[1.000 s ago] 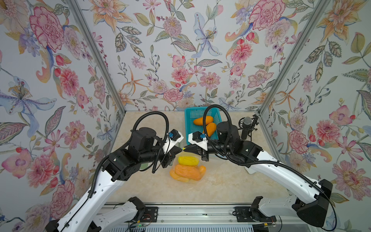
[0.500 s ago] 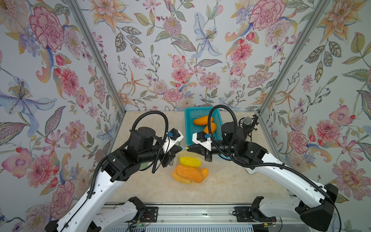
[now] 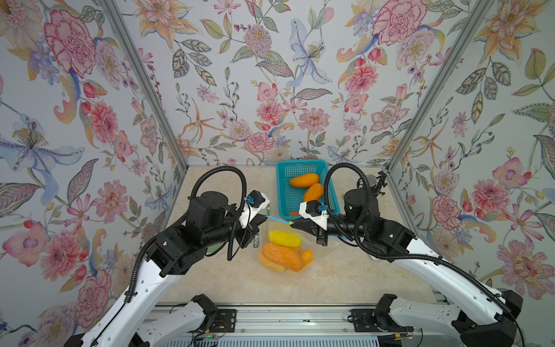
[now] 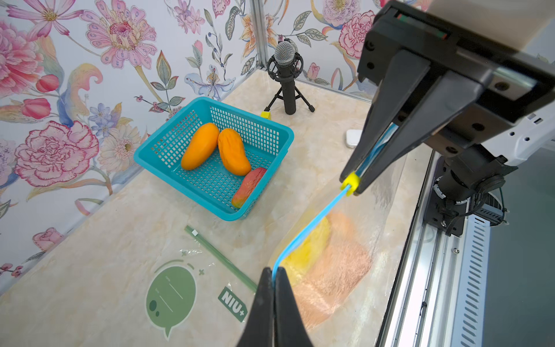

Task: Place the mango in a zip-top bag and seal the zipper
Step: Zip the zipper on the zipper food storage bag.

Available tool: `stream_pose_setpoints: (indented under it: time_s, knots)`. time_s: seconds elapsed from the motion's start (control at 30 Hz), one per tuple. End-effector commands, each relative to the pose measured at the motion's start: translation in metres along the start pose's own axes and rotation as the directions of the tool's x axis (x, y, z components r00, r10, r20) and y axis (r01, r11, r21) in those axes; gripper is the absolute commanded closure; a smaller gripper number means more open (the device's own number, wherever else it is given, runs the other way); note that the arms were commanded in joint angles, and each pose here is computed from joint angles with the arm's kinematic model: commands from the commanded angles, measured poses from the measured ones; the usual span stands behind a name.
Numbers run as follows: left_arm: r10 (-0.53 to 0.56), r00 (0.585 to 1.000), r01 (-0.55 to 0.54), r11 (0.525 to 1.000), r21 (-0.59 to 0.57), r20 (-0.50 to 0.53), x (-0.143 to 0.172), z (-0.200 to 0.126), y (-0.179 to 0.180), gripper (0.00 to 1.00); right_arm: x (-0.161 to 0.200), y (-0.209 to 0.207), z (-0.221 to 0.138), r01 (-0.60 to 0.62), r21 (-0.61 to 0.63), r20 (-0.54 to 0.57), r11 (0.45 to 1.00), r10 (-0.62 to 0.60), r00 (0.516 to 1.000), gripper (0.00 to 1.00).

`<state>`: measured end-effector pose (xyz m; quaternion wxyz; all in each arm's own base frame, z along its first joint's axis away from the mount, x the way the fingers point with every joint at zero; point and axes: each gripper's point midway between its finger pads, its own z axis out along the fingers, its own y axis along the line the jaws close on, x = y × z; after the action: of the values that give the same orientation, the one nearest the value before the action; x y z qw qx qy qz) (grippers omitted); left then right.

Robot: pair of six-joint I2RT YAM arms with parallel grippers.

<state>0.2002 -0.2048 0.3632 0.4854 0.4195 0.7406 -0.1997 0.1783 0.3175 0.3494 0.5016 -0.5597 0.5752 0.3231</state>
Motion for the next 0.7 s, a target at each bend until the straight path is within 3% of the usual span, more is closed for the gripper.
stream_pose_setpoints:
  time_s: [0.0, 0.67]
  knots:
    - [0.005, 0.999, 0.003, 0.986, -0.166, 0.043, -0.011, -0.018, 0.028, 1.00, 0.015, 0.000, -0.014, -0.036, 0.035, -0.049, 0.999, 0.037, 0.998, 0.94]
    - [-0.030, 0.999, 0.036, 0.917, -0.396, 0.022, -0.005, -0.035, 0.070, 1.00, 0.042, -0.003, -0.054, -0.073, 0.178, -0.088, 0.981, 0.090, 0.992, 0.94]
